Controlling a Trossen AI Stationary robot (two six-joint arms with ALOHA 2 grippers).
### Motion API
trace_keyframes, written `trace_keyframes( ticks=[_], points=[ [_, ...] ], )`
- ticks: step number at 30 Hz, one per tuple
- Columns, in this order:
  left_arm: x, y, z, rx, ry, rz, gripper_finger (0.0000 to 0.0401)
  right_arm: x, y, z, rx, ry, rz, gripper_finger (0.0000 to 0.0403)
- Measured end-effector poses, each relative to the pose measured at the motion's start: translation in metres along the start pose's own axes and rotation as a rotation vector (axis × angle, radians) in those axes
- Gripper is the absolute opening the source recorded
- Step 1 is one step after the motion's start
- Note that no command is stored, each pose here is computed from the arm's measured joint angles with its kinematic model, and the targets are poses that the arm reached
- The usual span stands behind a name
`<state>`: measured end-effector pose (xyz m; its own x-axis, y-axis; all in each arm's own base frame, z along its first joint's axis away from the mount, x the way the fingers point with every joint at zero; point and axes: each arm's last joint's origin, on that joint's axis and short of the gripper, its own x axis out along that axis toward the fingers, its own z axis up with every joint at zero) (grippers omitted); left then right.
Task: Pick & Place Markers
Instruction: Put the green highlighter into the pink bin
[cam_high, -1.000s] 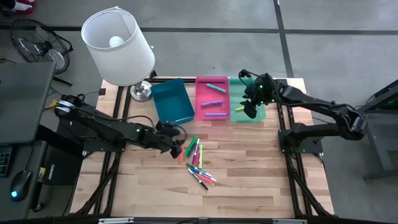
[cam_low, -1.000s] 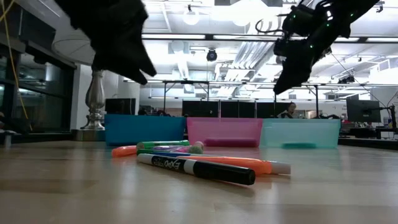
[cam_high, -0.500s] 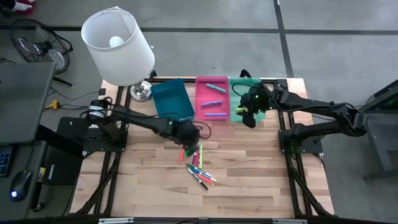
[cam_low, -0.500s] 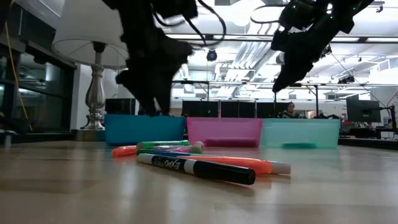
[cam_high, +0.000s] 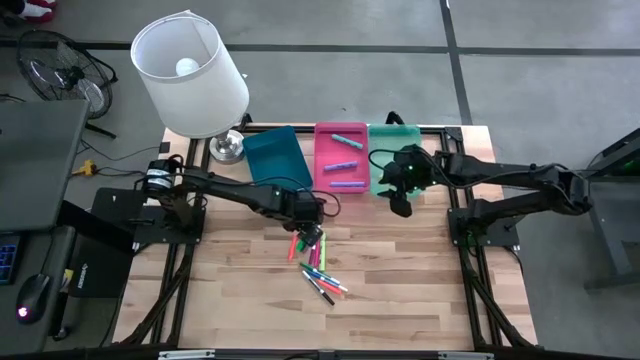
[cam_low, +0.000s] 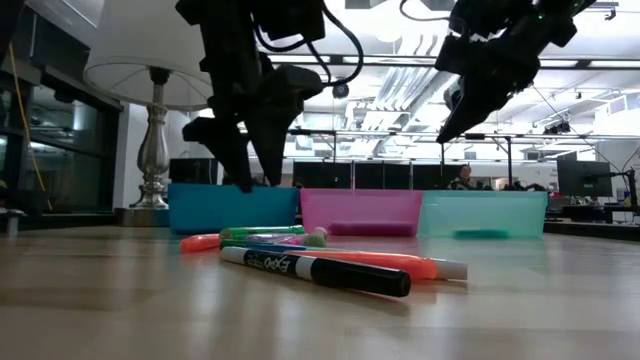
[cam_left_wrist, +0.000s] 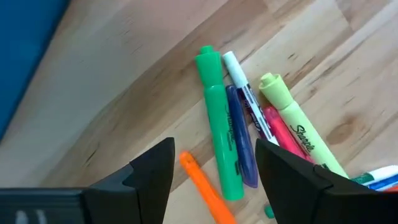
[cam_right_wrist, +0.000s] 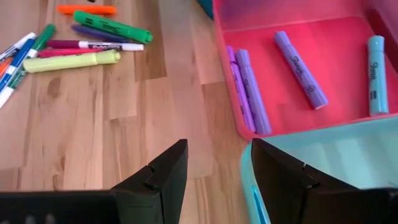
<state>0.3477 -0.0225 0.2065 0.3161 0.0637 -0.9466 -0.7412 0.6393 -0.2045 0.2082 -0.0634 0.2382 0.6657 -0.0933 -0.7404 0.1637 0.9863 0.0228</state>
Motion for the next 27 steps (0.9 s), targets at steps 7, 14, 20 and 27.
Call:
trace_keyframes(
  ticks=[7, 14, 20, 27],
  points=[
    [0.027, -0.002, -0.003, 0.001, 0.065, 0.040, 0.0220, 0.001, 0.007, 0.000, -0.020, 0.002, 0.023, 0.0165],
    [0.037, 0.000, -0.005, 0.000, 0.089, 0.074, 0.0220, 0.001, 0.013, 0.000, -0.037, 0.005, 0.039, 0.0165],
    [0.037, -0.001, -0.005, 0.002, 0.083, 0.070, 0.0220, 0.001, 0.015, 0.000, -0.046, 0.007, 0.044, 0.0165],
    [0.032, -0.008, 0.001, 0.027, 0.054, 0.029, 0.0220, 0.001, 0.015, 0.000, -0.045, 0.007, 0.041, 0.0165]
  ],
)
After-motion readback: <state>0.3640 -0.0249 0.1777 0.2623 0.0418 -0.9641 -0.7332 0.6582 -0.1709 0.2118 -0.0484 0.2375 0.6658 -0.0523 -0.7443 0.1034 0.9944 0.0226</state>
